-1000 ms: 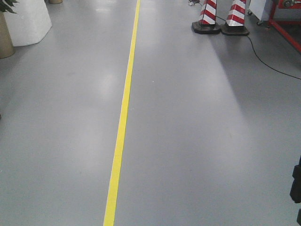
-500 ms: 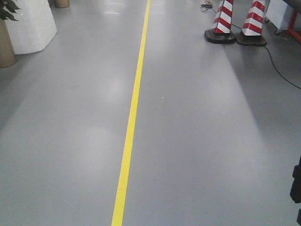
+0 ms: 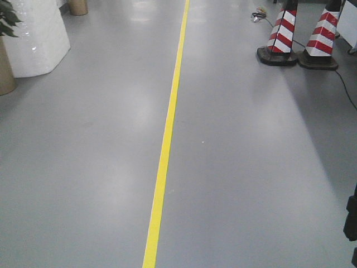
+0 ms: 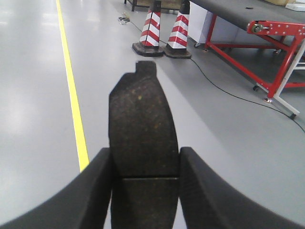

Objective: Move and align brake pads A on conveyor
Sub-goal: 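Drive along the yellow floor line past the red-and-white cones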

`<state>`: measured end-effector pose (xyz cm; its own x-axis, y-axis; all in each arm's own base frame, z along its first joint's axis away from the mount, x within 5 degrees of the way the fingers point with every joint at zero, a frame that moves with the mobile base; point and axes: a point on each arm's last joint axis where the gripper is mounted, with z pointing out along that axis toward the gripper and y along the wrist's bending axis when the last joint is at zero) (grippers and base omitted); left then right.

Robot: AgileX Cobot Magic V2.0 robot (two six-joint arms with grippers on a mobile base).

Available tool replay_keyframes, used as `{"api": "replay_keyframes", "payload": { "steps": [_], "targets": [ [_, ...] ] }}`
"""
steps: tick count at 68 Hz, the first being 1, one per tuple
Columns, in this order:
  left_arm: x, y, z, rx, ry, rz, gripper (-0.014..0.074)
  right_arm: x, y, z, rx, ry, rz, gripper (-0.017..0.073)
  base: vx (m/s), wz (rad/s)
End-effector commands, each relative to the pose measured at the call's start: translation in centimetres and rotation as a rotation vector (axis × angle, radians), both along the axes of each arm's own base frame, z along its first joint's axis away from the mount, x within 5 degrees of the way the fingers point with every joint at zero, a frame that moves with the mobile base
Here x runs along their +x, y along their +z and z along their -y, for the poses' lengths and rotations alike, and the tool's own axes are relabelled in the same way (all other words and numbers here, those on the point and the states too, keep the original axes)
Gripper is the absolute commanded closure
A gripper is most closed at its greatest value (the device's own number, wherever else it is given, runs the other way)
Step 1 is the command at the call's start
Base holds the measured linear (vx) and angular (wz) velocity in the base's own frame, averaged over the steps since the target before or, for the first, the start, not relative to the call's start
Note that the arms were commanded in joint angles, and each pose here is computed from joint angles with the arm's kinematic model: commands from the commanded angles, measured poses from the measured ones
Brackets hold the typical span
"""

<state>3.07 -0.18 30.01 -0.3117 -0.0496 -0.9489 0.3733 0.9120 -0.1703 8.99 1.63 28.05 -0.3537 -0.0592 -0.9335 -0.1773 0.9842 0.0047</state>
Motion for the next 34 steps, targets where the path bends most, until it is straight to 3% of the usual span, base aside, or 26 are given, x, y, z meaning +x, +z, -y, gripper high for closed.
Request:
{"api": "replay_keyframes", "payload": {
  "steps": [1,34],
  "targets": [
    [0.13,1.61,0.21,-0.041,-0.017,0.100,0.0600,0.27,1.94,0.02,0.016,-0.006,0.131,0.0564,0.63,-0.10],
    [0.13,1.61,0.21,-0.041,-0.017,0.100,0.0600,0.27,1.94,0.02,0.016,-0.006,0.131,0.0564,0.65,-0.16]
  ]
}}
